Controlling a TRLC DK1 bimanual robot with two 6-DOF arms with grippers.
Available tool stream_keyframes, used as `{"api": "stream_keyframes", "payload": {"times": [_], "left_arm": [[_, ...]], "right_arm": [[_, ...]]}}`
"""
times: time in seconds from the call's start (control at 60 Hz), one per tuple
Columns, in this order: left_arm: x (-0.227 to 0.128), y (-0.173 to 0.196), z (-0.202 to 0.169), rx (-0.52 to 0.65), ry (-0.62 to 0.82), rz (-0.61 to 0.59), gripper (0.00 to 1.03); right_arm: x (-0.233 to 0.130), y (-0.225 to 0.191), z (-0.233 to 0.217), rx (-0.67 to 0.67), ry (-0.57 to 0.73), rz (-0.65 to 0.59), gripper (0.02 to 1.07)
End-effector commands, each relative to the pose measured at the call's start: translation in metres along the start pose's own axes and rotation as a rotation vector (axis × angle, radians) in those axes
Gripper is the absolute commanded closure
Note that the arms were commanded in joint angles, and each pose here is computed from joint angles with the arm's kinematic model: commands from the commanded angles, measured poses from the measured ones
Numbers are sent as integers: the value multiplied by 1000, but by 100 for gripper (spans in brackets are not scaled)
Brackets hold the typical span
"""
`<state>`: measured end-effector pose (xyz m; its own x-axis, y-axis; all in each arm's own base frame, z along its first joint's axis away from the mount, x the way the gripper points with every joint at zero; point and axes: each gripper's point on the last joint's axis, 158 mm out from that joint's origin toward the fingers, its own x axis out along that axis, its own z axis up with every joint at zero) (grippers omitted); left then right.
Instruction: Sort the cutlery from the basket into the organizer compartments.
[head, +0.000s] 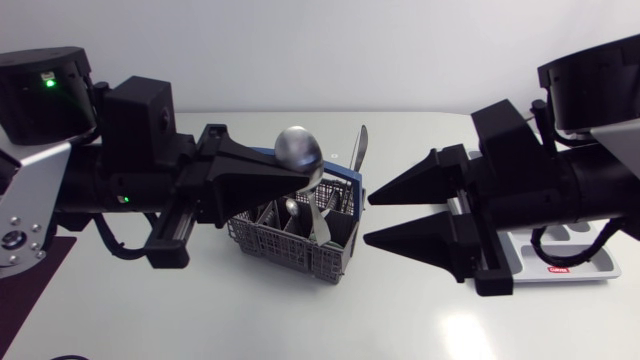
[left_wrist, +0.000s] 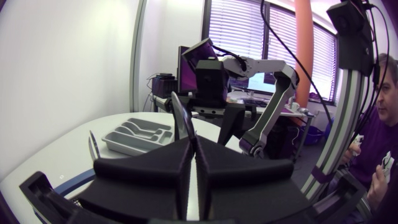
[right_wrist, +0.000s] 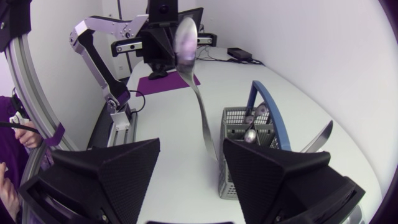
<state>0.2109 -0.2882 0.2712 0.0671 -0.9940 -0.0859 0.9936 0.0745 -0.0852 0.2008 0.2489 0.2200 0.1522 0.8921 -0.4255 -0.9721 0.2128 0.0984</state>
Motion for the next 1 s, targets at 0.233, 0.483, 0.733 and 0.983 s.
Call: {"api": "stream_keyframes", "payload": {"times": [0.233,0.483,0.733,0.983], "left_arm": [[8,-8,21,-65,-13,-120,100],[11,-22,25,-81,-9,-182,100],[15,-23,25,-104,-1,-205,100],[15,-21,25,-122,1,-218,100]], "right_arm": [[16,11,7,20,9,106,45],[24,3,10,15,12,113,45],[31,13,20,-11,11,153,60],[36,14,13,3,28,171,91]]}}
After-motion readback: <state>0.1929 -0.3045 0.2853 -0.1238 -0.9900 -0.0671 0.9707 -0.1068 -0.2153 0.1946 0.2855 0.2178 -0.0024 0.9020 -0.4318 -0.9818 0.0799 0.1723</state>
